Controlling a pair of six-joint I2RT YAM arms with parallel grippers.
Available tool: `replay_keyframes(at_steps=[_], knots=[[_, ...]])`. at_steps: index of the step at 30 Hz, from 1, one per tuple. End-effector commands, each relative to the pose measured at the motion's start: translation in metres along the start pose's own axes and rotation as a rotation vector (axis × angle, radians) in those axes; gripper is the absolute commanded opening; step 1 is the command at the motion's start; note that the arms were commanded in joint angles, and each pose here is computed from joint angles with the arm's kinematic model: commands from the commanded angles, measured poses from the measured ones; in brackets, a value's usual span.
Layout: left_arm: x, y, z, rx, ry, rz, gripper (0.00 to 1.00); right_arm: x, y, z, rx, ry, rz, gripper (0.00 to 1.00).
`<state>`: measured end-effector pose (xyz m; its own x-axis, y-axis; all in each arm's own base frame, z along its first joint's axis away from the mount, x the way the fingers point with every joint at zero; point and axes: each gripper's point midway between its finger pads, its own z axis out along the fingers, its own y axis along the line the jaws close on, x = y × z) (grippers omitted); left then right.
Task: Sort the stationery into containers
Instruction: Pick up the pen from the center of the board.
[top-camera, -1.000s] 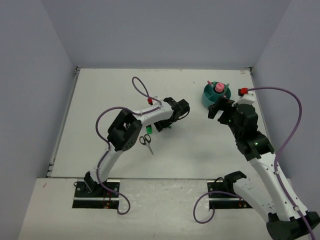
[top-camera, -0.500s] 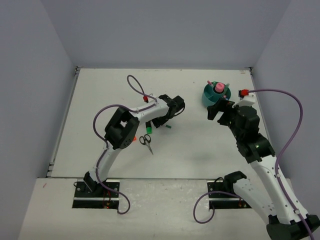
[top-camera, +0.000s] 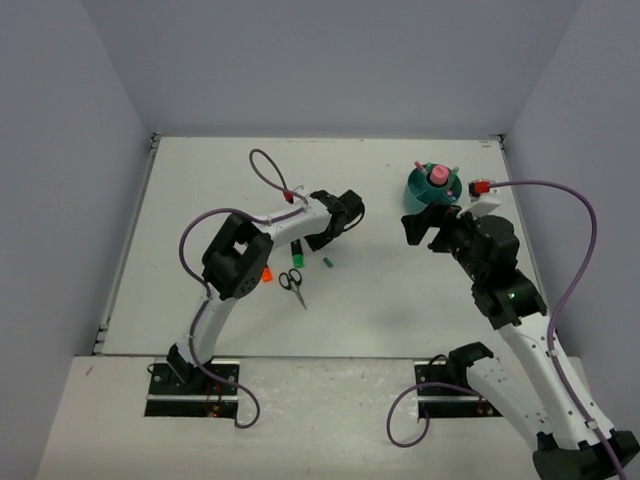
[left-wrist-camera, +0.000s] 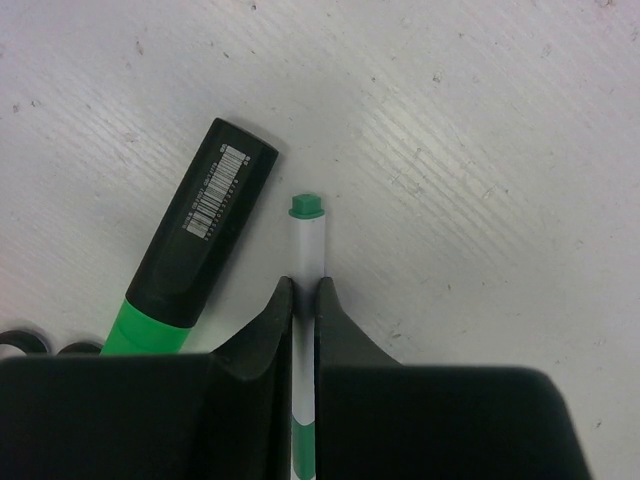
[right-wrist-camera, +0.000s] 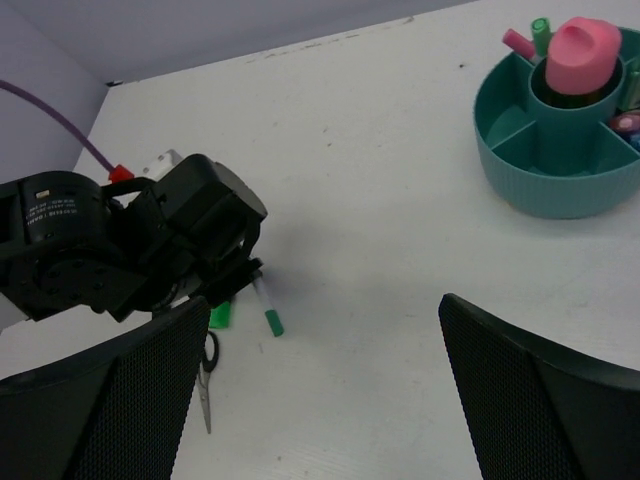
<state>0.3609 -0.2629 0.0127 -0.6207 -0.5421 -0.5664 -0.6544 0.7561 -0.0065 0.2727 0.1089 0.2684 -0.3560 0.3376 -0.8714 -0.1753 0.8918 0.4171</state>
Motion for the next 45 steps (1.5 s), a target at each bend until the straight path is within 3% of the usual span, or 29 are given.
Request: replay_keyframes(at_steps=[1, 7, 11, 19, 28, 40, 45], knots=[[0.011, 0.006, -0.011, 0.033, 0.096, 0.024, 0.0, 0.018, 0.034, 0.006, -0.207, 0.079, 0.015, 0.99], [-0.028, -0.011, -0.096, 0.291, 0.034, -0.05, 0.0, 0.074, 0.069, 0.007, -0.449, 0.226, 0.109, 0.89], [-0.041, -0.013, -0.142, 0.413, 0.027, -0.084, 0.0, 0.098, 0.076, 0.014, -0.43, 0.282, 0.118, 0.84], [-0.044, -0.006, -0.2, 0.591, 0.036, -0.158, 0.0, 0.098, 0.104, 0.016, -0.509, 0.201, 0.209, 0.71], [-0.042, -0.002, -0.21, 0.628, 0.052, -0.188, 0.0, 0.096, 0.114, 0.021, -0.477, 0.165, 0.344, 0.53], [-0.048, 0.001, -0.214, 0.644, 0.036, -0.212, 0.0, 0.12, 0.125, 0.031, -0.387, 0.25, 0.341, 0.47], [-0.05, 0.003, -0.216, 0.654, 0.036, -0.22, 0.0, 0.122, 0.128, 0.03, -0.395, 0.244, 0.359, 0.31]])
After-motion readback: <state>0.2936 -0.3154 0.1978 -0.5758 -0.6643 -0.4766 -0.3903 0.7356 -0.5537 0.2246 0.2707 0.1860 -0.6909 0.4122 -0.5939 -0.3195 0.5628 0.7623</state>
